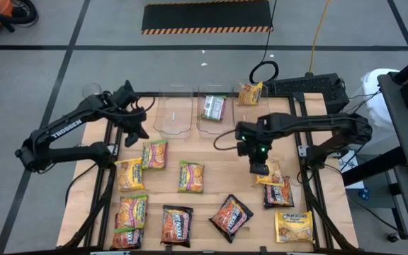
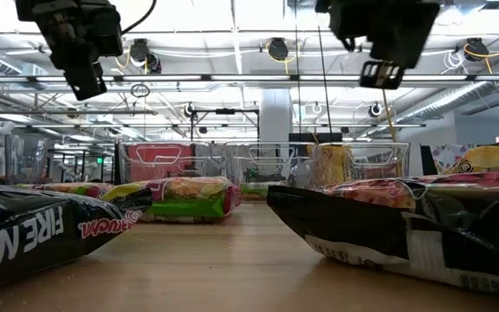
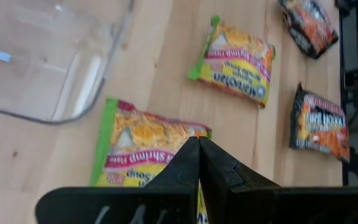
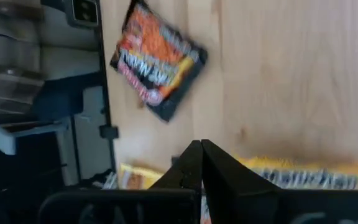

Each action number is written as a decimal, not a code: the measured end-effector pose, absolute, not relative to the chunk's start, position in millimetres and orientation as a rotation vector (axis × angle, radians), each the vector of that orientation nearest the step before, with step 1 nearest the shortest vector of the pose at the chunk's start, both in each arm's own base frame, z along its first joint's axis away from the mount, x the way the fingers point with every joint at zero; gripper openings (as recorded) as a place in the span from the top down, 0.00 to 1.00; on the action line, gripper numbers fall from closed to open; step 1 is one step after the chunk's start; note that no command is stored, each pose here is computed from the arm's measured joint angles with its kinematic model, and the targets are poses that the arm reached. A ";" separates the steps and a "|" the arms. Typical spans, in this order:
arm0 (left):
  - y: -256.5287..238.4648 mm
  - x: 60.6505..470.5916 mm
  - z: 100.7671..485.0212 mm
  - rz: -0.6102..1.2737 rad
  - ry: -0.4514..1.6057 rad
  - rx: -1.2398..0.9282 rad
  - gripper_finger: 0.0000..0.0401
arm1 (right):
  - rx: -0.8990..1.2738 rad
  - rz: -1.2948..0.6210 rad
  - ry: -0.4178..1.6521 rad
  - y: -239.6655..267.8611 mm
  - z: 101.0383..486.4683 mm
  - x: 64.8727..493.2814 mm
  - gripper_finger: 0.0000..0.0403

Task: Sort Maruchan noodles
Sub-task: Put the yellow noodle pack into the right transparent bin

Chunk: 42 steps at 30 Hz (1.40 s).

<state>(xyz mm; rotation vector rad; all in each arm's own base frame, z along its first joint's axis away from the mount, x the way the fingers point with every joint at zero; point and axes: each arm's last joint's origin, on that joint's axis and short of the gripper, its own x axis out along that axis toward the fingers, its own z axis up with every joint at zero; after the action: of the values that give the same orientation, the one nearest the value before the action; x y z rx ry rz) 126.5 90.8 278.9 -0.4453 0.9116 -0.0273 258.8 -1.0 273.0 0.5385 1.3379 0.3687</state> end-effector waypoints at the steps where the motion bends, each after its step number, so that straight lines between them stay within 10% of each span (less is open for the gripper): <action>1: 91.5 127.9 279.5 -0.019 0.899 -0.450 0.98 | 0.529 0.354 1.354 2.9 274.7 255.8 1.00; 20: 87.0 139.6 284.6 -0.051 0.823 -0.514 0.98 | 0.387 0.130 1.552 60.7 245.3 204.8 1.00; 42: 86.4 138.9 284.0 -0.111 0.822 -0.383 0.98 | 0.439 -0.094 1.179 120.2 225.9 219.9 1.00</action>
<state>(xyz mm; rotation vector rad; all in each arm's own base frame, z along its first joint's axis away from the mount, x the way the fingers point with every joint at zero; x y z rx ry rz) 138.9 86.4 284.0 -0.3827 0.8223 -0.1106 219.9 120.2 225.9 0.4392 1.1795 -0.0935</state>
